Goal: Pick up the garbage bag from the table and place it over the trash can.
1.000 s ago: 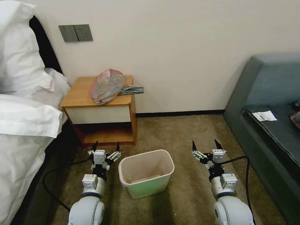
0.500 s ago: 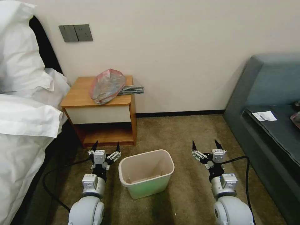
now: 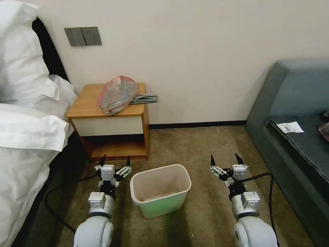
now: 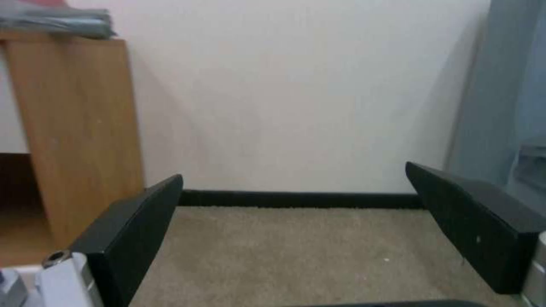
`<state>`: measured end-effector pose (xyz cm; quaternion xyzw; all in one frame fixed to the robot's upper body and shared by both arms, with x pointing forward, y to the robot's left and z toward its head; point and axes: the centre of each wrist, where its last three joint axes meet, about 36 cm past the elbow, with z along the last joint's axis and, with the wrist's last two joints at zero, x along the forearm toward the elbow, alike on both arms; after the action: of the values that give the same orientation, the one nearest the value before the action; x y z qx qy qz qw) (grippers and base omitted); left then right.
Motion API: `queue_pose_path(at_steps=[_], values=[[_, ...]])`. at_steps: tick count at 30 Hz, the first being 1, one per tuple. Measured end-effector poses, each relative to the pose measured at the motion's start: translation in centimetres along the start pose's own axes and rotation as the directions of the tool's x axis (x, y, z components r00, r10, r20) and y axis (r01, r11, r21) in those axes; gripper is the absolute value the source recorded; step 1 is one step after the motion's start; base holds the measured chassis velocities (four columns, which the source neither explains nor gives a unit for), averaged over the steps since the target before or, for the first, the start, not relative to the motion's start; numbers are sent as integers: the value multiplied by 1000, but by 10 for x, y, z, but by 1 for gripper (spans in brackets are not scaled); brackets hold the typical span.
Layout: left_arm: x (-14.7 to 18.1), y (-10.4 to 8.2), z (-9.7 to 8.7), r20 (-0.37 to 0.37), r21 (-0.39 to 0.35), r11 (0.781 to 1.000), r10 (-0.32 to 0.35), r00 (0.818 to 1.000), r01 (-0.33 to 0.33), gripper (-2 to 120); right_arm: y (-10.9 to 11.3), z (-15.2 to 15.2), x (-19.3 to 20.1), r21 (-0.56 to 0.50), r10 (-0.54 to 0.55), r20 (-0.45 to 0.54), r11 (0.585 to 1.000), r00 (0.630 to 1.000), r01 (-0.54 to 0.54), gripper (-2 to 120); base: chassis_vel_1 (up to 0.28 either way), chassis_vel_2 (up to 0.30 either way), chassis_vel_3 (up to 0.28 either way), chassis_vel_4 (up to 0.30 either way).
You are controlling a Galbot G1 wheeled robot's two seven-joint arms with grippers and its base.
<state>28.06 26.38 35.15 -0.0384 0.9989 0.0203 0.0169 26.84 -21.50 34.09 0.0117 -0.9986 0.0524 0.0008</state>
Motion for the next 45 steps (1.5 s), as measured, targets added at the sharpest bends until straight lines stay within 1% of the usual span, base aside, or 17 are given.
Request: queue_pose_path(at_steps=[2, 3, 5, 8, 10, 17, 18, 19, 21, 24, 27, 28, 30, 31, 33, 39, 45], values=[[11, 19, 7, 60, 11, 999, -52, 997, 51, 100, 12, 12, 19, 10, -12, 41, 1000, 999, 11, 100, 0, 0, 0, 0], [11, 19, 7, 60, 11, 999, -52, 997, 51, 100, 12, 12, 19, 10, -12, 41, 1000, 999, 11, 100, 0, 0, 0, 0], [24, 37, 14, 120, 15, 995, -102, 988, 101, 100, 30, 21, 30, 8, -29, 75, 1000, 997, 29, 100, 0, 0, 0, 0], [29, 44, 16, 143, 16, 992, -123, 982, 122, 100, 37, 20, 27, 0, -33, 92, 999, 995, 33, 100, 0, 0, 0, 0], [45, 62, 22, 201, 12, 984, -176, 964, 177, 100, 39, 17, 18, 3, -42, 120, 999, 992, 42, 100, 0, 0, 0, 0], [48, 66, 23, 214, 11, 982, -184, 959, 186, 100, 34, 5, -5, 25, -52, 177, 999, 983, 48, 100, 0, 0, 0, 0], [47, 66, 23, 216, 16, 984, -179, 960, 180, 100, 26, -13, -30, 45, -63, 231, 998, 971, 54, 100, 0, 0, 0, 0], [47, 66, 23, 216, 16, 984, -179, 960, 180, 100, 26, -13, -30, 45, -63, 231, 998, 971, 54, 100, 0, 0, 0, 0], [34, 66, 16, 235, 43, 995, -98, 967, 90, 100, 18, -24, -49, 68, -101, 264, 994, 959, 86, 100, 0, 0, 0, 0], [31, 67, 14, 236, 44, 997, -78, 969, 69, 100, 12, -27, -62, 89, -140, 270, 989, 953, 120, 100, 0, 0, 0, 0], [28, 45, 8, 182, 107, 994, -8, 983, -12, 100, -1, -27, -96, 150, -220, 275, 971, 936, 184, 100, 0, 0, 0, 0], [28, 45, 8, 182, 107, 994, -8, 983, -12, 100, -1, -27, -96, 150, -220, 275, 971, 936, 184, 100, 0, 0, 0, 0], [26, 41, 5, 153, 85, 995, 47, 987, -60, 100, -14, -31, -131, 249, -267, 276, 948, 923, 200, 100, 0, 0, 0, 0], [26, 41, 5, 153, 85, 995, 47, 987, -60, 100, -14, -31, -131, 249, -267, 276, 948, 923, 200, 100, 0, 0, 0, 0], [26, 42, 4, 144, 56, 995, 69, 987, -78, 100, -19, -35, -161, 341, -308, 278, 917, 910, 206, 100, 0, 0, 0, 0], [28, 42, 8, 132, 42, 996, 71, 989, -77, 100, -1, -33, -207, 430, -377, 254, 869, 891, 245, 100, 0, 0, 0, 0], [29, 38, 11, 127, 59, 997, 40, 991, -47, 100, 39, -35, -267, 517, -448, 253, 812, 857, 272, 100, 0, 0, 0, 0]])
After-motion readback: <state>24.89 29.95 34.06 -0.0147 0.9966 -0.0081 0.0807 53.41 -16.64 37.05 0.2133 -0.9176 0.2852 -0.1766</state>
